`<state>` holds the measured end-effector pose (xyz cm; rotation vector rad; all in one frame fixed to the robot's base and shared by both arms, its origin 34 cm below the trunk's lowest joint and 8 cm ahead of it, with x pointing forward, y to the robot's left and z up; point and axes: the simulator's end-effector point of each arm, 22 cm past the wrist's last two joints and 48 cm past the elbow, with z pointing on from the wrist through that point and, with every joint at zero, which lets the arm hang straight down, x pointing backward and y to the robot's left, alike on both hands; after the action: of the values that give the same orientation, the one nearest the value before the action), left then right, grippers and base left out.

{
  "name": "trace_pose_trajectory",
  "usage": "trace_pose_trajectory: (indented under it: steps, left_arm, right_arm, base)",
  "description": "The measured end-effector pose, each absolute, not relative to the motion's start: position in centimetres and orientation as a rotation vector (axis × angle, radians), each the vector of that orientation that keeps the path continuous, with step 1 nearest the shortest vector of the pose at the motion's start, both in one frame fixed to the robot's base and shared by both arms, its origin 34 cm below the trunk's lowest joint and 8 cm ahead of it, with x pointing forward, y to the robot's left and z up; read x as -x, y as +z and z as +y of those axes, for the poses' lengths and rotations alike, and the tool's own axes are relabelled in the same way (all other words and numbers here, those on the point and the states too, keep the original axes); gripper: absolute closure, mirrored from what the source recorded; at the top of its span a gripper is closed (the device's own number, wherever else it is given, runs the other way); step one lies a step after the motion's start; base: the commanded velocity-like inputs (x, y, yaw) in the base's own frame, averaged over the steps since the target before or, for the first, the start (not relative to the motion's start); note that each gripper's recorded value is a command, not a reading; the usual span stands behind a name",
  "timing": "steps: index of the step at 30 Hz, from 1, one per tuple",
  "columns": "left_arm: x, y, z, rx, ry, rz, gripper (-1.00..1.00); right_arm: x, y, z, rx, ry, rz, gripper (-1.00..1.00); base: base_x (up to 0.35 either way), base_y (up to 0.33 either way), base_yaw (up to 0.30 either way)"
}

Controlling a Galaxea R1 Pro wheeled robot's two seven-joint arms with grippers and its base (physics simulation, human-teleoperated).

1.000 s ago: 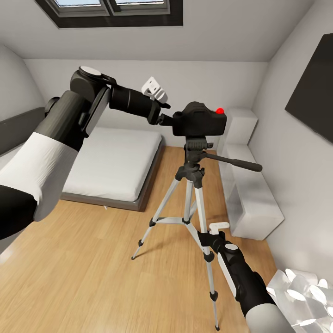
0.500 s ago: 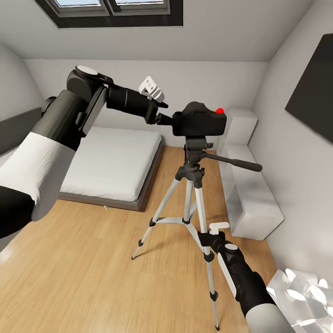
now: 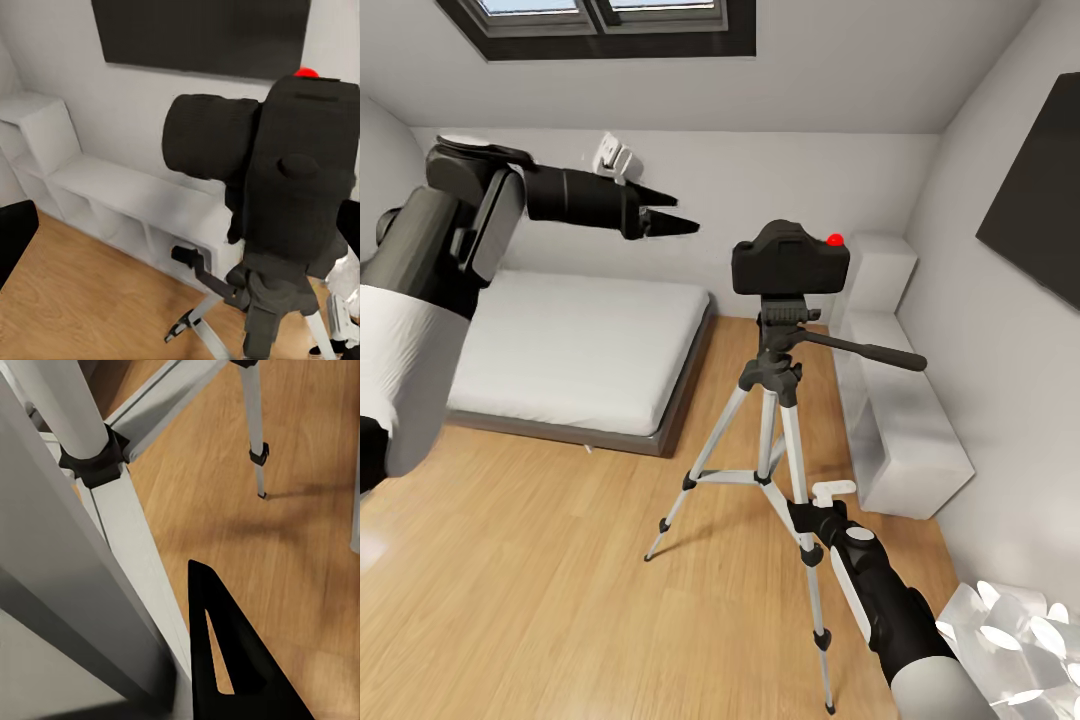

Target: Attach the digital camera to the camera tripod in the bedroom.

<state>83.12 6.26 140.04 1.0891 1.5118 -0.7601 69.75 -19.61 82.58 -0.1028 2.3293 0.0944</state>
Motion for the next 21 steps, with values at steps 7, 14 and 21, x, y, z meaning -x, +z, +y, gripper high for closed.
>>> trace_pose_trajectory:
  steps: [7, 14, 21]
  left_arm:
    - [-84.2, 140.8, 10.7, -1.015, -0.730, 1.525, -1.00]
    - [-84.9, 140.3, 12.7, -0.976, -0.722, 1.558, -1.00]
    - [-86.6, 137.8, 14.8, -0.903, -0.743, 1.645, -1.00]
  right_arm:
    - [-69.8, 82.6, -19.6, 0.103, 0.094, 2.329, 1.00]
    - [-69.8, 82.6, -19.6, 0.103, 0.094, 2.329, 1.00]
    - [-69.8, 82.6, -19.6, 0.103, 0.094, 2.329, 1.00]
  base:
    - [0.000, 0.000, 0.000]
    - [0.000, 0.000, 0.000]
    - [0.000, 0.000, 0.000]
